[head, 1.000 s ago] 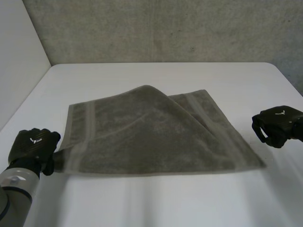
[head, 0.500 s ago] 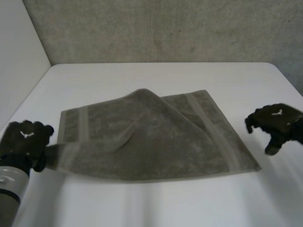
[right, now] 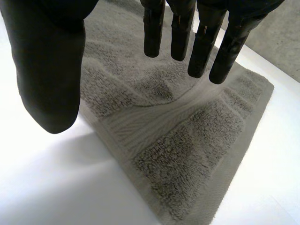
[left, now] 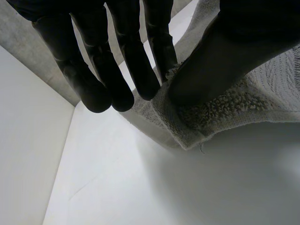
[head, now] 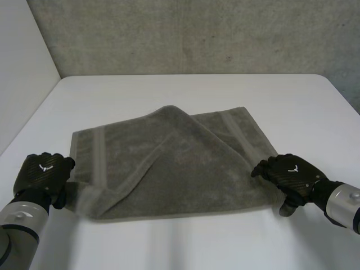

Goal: Fold the towel.

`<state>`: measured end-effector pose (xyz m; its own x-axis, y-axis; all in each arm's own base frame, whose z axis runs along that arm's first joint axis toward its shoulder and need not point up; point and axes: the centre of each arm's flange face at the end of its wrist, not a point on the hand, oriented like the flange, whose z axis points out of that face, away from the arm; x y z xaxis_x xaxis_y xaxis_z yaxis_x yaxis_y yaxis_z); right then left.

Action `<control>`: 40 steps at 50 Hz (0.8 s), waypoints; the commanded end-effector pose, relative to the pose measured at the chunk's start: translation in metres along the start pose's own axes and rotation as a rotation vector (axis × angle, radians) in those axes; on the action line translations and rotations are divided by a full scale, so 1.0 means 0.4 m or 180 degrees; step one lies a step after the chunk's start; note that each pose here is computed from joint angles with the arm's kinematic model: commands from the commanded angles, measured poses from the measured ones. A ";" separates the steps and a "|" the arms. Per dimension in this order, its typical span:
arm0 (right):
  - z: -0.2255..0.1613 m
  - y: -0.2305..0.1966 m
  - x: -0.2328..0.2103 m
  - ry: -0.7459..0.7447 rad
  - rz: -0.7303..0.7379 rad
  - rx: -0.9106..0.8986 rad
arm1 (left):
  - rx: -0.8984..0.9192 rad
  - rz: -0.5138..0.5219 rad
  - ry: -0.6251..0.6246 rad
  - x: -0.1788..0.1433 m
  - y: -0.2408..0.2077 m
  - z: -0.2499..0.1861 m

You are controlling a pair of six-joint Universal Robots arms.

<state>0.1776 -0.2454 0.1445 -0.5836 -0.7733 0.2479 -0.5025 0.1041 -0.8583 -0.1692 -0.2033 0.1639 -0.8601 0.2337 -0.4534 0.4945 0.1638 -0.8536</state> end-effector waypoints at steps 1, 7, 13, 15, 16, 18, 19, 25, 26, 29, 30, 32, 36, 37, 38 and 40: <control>0.026 0.026 0.008 0.0025 -0.0013 -0.0014 | 0.0012 -0.0004 -0.0003 0.000 -0.002 -0.003; 0.043 0.042 0.013 0.0033 -0.0044 -0.0002 | 0.0012 -0.0004 -0.0003 0.000 -0.002 -0.004; 0.049 0.038 0.020 0.0067 -0.0099 0.0045 | 0.0014 -0.0012 0.0002 0.000 -0.002 -0.004; 0.054 0.039 0.019 0.0066 -0.0124 0.0060 | 0.0019 -0.0013 -0.0001 0.000 -0.003 -0.004; 0.054 0.039 0.019 0.0066 -0.0124 0.0060 | 0.0023 -0.0013 -0.0003 0.000 -0.003 -0.004; 0.056 0.038 0.019 0.0076 -0.0148 0.0075 | 0.0023 -0.0013 -0.0003 0.000 -0.003 -0.004; 0.060 0.040 0.019 0.0085 -0.0169 0.0082 | 0.0023 -0.0013 -0.0003 0.000 -0.003 -0.004; 0.068 0.043 0.014 0.0093 -0.0192 0.0048 | 0.0069 -0.0018 -0.0031 -0.002 -0.005 -0.001; 0.068 0.043 0.014 0.0093 -0.0192 0.0048 | 0.0069 -0.0018 -0.0031 -0.002 -0.005 -0.001; 0.071 0.042 0.009 0.0088 -0.0210 0.0040 | 0.0075 -0.0017 -0.0029 -0.001 -0.005 -0.001; 0.073 0.041 0.006 0.0078 -0.0221 0.0045 | 0.0080 -0.0018 -0.0031 -0.002 -0.006 -0.001; 0.076 0.043 0.002 0.0061 -0.0213 0.0038 | 0.0075 -0.0017 -0.0029 -0.001 -0.005 -0.001; 0.079 0.044 -0.002 0.0056 -0.0226 0.0026 | 0.0075 -0.0022 -0.0029 -0.001 -0.005 -0.002; 0.079 0.044 -0.002 0.0056 -0.0226 0.0026 | 0.0075 -0.0022 -0.0029 -0.001 -0.005 -0.002; 0.079 0.045 -0.001 0.0067 -0.0221 0.0016 | 0.0073 -0.0024 -0.0033 -0.002 -0.005 -0.002; 0.079 0.045 0.001 0.0077 -0.0221 0.0014 | 0.0073 -0.0024 -0.0033 -0.002 -0.005 -0.002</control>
<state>0.1888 -0.2629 0.1153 -0.5595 -0.7666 0.3153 -0.5363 0.0448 -0.8428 -0.1698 -0.2033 0.1661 -0.8645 0.2232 -0.4504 0.4859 0.1416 -0.8625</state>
